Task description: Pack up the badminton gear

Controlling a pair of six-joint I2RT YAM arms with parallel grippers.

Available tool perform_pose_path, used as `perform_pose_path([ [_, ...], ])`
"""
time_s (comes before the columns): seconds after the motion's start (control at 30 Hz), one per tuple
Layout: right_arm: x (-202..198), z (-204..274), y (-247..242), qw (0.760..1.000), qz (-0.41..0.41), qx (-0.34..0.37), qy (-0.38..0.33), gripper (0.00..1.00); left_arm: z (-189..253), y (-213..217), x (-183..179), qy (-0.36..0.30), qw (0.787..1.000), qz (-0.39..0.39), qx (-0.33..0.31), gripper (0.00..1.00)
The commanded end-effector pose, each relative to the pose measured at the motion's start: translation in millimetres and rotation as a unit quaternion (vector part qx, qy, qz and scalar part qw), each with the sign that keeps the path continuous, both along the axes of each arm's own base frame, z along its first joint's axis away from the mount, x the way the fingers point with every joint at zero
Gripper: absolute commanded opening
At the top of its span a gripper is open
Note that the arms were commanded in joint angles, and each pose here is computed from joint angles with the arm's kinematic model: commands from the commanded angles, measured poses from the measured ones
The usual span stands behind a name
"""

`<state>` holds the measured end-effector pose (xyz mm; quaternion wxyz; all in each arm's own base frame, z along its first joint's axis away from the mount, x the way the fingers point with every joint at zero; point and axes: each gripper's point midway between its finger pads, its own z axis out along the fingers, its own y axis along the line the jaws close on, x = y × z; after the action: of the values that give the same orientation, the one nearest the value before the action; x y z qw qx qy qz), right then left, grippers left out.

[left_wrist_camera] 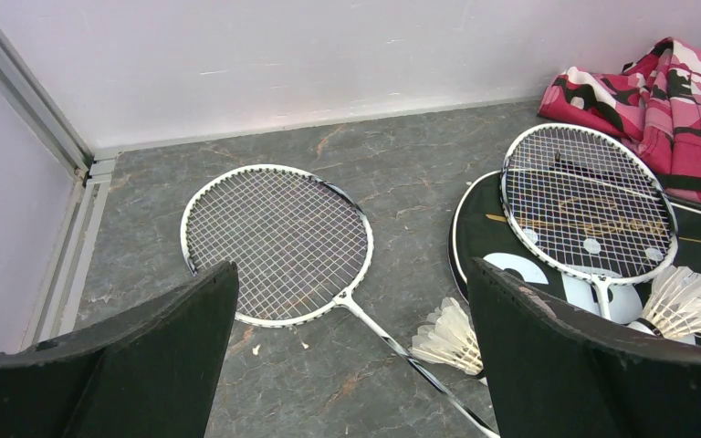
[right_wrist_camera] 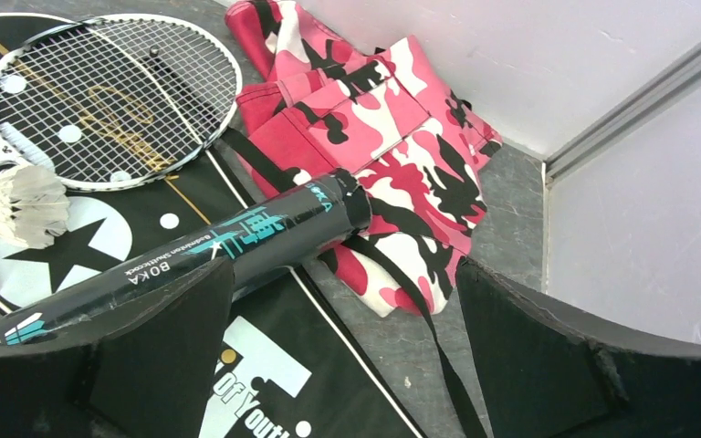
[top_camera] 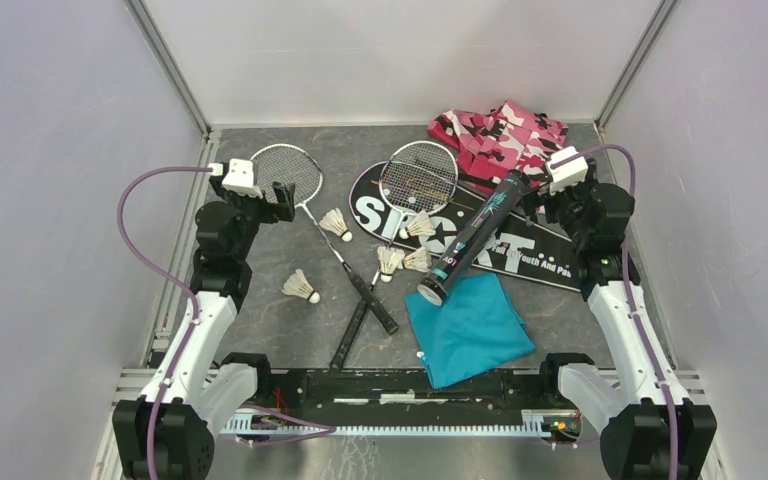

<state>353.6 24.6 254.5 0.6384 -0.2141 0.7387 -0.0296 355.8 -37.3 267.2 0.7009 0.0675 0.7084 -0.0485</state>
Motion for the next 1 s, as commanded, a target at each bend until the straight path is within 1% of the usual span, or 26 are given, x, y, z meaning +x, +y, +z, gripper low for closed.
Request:
perform_pose_path([
  [0.0,-1.3,25.8,-3.7,0.999,-0.002,0.007,-0.035,0.98,21.9,-0.5,-1.3,-0.030,0.999,0.000,-0.018,1.00],
  [0.33,-0.3,24.7,-3.8,0.999,-0.003,0.016,-0.030,0.98,20.9,-1.3,-1.0,-0.029,0.999,-0.002,-0.018,1.00],
  [0.47,0.7,35.2,-6.2,0.999,-0.014,0.029,-0.032,0.98,21.3,-0.7,-1.1,-0.030,0.999,-0.002,-0.012,1.00],
  [0.67,-1.1,45.7,-14.6,0.998,-0.043,0.036,-0.009,0.98,19.2,0.2,1.7,-0.016,1.000,-0.001,-0.004,1.00],
  [0.73,-1.8,43.4,-15.3,0.998,-0.048,0.041,0.008,0.98,16.8,0.7,3.2,-0.010,1.000,0.001,-0.005,1.00],
  [0.83,-1.8,31.2,-8.9,0.996,-0.045,0.071,0.042,0.98,12.7,-3.3,5.3,0.001,1.000,-0.010,-0.002,1.00],
  [0.97,0.5,-1.1,8.7,0.985,-0.029,0.136,0.102,0.98,2.7,-10.8,8.3,0.019,0.999,-0.032,0.000,1.00],
])
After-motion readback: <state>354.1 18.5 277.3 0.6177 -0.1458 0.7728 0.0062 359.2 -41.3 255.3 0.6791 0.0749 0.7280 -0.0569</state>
